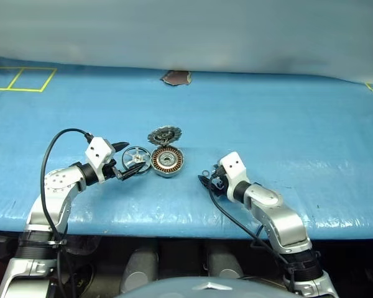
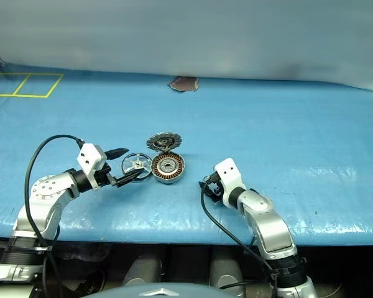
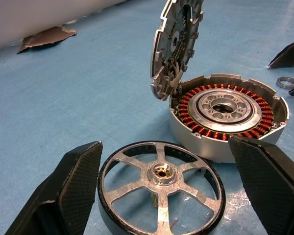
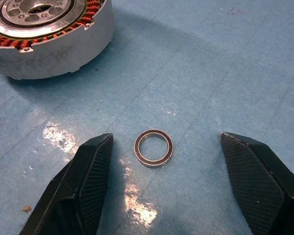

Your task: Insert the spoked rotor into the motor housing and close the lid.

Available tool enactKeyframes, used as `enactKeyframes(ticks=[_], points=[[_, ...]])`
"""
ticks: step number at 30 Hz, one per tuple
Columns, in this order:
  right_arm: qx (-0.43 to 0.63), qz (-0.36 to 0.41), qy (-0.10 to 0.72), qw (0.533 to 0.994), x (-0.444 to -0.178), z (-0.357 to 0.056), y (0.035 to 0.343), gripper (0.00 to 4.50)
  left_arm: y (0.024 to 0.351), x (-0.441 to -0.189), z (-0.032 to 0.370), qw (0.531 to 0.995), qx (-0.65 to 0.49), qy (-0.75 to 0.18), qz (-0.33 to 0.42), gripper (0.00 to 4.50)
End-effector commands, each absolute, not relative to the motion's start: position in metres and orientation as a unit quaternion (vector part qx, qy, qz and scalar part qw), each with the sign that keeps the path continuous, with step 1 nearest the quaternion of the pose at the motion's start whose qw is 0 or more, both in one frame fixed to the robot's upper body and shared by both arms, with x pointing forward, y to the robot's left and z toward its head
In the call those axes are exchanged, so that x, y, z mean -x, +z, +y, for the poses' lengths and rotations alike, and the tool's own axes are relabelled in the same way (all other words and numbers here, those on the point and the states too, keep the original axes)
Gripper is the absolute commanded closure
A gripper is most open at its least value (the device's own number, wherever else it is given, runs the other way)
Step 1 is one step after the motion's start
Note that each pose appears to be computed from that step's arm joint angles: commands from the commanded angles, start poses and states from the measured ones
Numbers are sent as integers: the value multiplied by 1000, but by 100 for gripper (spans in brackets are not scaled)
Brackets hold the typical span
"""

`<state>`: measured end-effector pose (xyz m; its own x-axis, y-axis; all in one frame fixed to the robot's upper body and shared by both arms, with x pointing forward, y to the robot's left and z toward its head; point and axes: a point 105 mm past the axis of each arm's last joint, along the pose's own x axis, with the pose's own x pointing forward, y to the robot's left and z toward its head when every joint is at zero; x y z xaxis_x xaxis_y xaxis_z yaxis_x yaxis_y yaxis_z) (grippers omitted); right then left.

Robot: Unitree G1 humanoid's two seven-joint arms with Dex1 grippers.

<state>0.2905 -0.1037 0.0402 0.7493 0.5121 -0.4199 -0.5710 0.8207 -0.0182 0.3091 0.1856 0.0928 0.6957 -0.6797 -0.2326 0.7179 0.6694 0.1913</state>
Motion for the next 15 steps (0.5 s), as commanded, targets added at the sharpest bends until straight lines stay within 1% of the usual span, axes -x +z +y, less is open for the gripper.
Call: enactKeyframes(ticks=[1, 4, 7, 10, 12, 15], points=[[78, 235, 282, 927, -284, -110, 24, 175, 101, -312, 186, 911, -148, -381, 55, 0], [79, 237, 279, 927, -283, -112, 23, 268, 101, -312, 186, 911, -149, -381, 55, 0], [77, 241, 279, 926, -282, -112, 22, 268, 101, -311, 186, 911, -149, -380, 55, 0], [77, 244, 280, 925, -282, -112, 20, 324, 100, -311, 187, 912, -149, -378, 56, 0], [76, 243, 281, 925, -282, -112, 21, 377, 100, -310, 188, 913, -149, -376, 56, 0], [82, 225, 277, 930, -287, -112, 30, 378, 100, -309, 189, 913, -148, -375, 58, 0]])
